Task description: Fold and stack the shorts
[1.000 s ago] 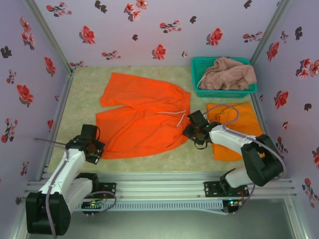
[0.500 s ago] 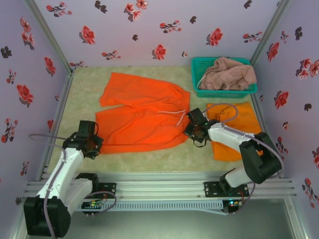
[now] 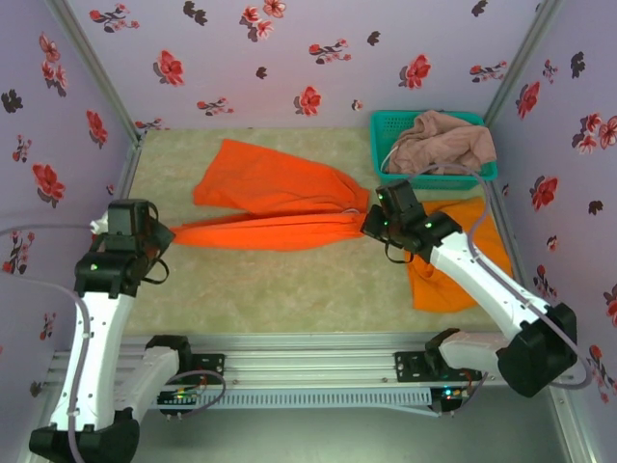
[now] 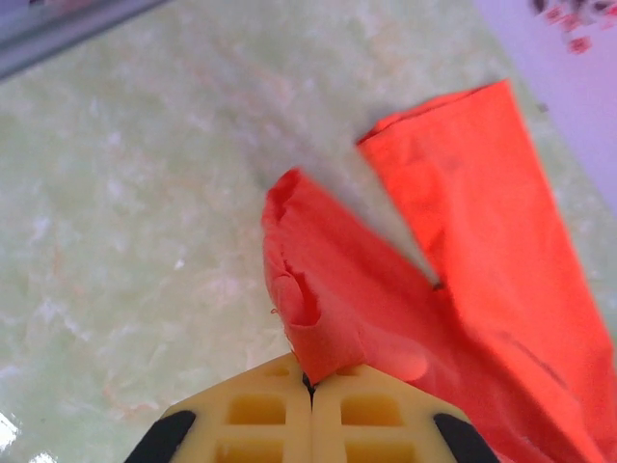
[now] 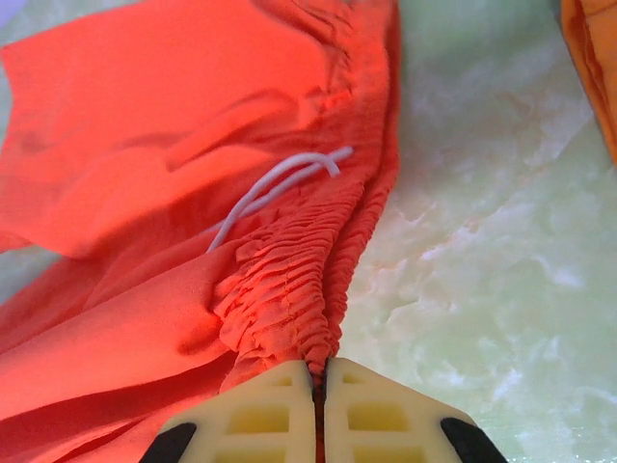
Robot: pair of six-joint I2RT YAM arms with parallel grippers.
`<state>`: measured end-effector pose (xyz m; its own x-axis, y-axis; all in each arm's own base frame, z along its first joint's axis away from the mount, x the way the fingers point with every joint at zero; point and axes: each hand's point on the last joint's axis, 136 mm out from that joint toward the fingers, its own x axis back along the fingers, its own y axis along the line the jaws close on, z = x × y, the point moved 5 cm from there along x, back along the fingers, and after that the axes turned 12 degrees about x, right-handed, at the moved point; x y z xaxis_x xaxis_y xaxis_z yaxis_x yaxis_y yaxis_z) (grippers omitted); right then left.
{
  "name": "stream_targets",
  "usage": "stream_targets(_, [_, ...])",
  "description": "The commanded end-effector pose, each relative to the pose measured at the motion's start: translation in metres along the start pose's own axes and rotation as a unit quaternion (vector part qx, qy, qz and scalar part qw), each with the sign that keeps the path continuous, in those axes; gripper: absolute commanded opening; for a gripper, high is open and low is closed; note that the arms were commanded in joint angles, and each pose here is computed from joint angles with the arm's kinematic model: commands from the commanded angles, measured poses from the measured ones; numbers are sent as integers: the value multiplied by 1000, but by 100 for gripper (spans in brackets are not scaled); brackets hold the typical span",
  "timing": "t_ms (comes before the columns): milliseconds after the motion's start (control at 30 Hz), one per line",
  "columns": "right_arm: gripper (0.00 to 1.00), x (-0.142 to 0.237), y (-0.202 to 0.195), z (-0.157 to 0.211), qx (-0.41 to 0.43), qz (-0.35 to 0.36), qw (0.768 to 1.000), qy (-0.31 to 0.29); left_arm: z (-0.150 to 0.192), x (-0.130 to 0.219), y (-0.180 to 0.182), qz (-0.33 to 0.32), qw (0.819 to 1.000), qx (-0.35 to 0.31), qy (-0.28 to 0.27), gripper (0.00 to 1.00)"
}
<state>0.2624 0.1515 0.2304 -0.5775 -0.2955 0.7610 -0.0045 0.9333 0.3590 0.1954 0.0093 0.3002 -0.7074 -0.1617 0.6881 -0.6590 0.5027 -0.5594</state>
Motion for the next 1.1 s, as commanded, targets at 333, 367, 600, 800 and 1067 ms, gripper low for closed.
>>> stream_targets(333, [8, 22, -5, 13, 0, -1, 1000, 11, -32, 32, -18, -5, 995, -80, -52, 0])
stream_targets(367, [9, 19, -5, 14, -3, 1, 1000, 16, -32, 26, -23, -8, 995, -83, -49, 0])
stream_targets(600, [9, -7, -5, 10, -30, 24, 999, 22, -50, -24, -78, 9, 993, -100, -65, 0])
stream_targets(800, [11, -32, -7, -3, -57, 50, 997, 31, -61, -81, -134, 9, 992, -110, -61, 0])
stream_targets(1067, [14, -69, -27, -19, -117, 78, 989, 39, -67, -162, -196, 0, 989, -136, -51, 0])
